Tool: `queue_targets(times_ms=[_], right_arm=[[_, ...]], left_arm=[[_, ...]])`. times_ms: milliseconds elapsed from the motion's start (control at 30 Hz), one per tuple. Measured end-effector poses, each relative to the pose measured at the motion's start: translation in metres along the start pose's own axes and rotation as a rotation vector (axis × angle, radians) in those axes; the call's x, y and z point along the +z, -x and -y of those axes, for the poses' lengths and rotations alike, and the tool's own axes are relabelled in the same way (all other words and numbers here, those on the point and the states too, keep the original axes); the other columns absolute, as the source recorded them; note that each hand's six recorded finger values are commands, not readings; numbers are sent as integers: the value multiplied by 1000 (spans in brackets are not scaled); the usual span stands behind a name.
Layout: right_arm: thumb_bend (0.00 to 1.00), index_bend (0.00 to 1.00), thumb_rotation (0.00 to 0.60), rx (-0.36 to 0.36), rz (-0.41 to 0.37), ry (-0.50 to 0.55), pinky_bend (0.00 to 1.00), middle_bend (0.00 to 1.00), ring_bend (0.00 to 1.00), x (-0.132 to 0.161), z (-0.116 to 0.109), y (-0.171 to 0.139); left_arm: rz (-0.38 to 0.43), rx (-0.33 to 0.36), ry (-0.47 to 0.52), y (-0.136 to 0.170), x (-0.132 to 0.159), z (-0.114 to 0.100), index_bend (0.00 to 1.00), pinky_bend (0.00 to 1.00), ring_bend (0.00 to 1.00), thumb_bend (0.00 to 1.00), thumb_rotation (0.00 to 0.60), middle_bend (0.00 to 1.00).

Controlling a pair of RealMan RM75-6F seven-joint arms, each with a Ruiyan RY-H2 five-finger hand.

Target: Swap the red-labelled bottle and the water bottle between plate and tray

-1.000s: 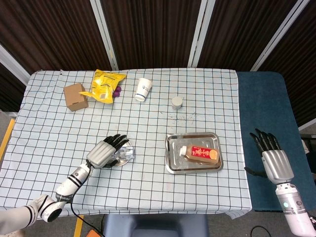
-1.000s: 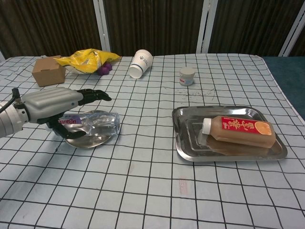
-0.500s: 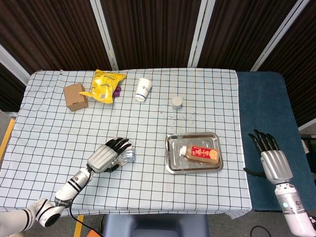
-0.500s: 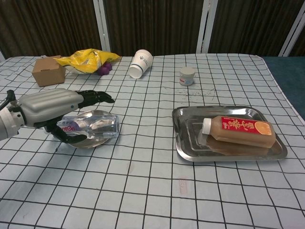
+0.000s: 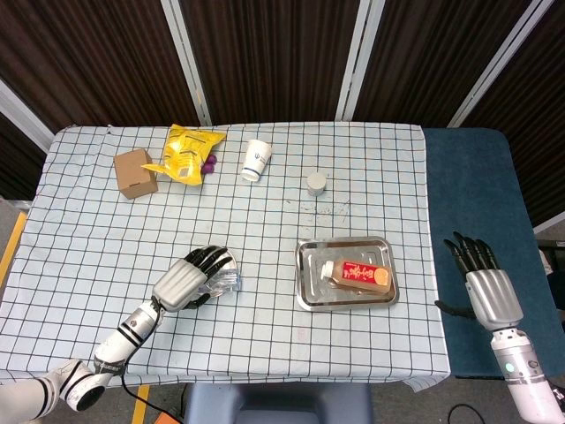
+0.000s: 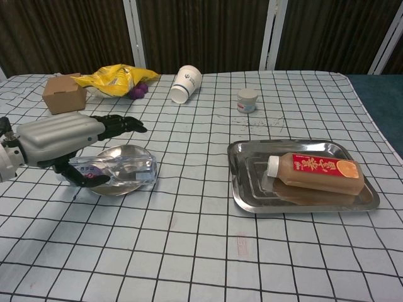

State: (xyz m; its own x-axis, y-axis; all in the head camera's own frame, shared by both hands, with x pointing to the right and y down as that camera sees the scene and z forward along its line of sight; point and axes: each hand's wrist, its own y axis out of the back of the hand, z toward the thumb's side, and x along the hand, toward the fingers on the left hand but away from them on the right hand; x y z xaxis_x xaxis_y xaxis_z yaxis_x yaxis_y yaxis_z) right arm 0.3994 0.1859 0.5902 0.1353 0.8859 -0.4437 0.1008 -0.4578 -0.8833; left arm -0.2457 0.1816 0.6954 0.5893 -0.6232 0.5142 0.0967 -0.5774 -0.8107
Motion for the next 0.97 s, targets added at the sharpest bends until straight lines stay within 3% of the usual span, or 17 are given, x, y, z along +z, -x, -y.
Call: queue_targets(times_ms=[267,367,533,700,767,967], right_arm=[[111,0,600,-13,3,-27,10,38,0,0,-2,-6],[112,0,600,-14,4,-40,6,32,0,1,-3,-10],[112,0,600,-6,-1,-53,0,1,0,3,-1,-15],[112,0,600,35,-4,-115,0,0,0,9,8,-29],[112,0,600,38,-2,-129,0,0,0,11,10,-32],[112,0,600,43,12,-132,0,0,0,12,13,-37]], left_arm=[[-24,90,-40,35,-6,-21,0,137,0,362,600,0],[-93,149,-51,68,-19,-31,0,137,0,362,600,0],[-223,189,-41,118,-42,-32,0,114,0,361,600,0],[-496,185,59,186,-95,-22,0,61,0,364,600,0],[-561,212,89,202,-110,-26,0,60,0,364,600,0],[-584,255,36,221,-116,-37,0,55,0,362,600,0]])
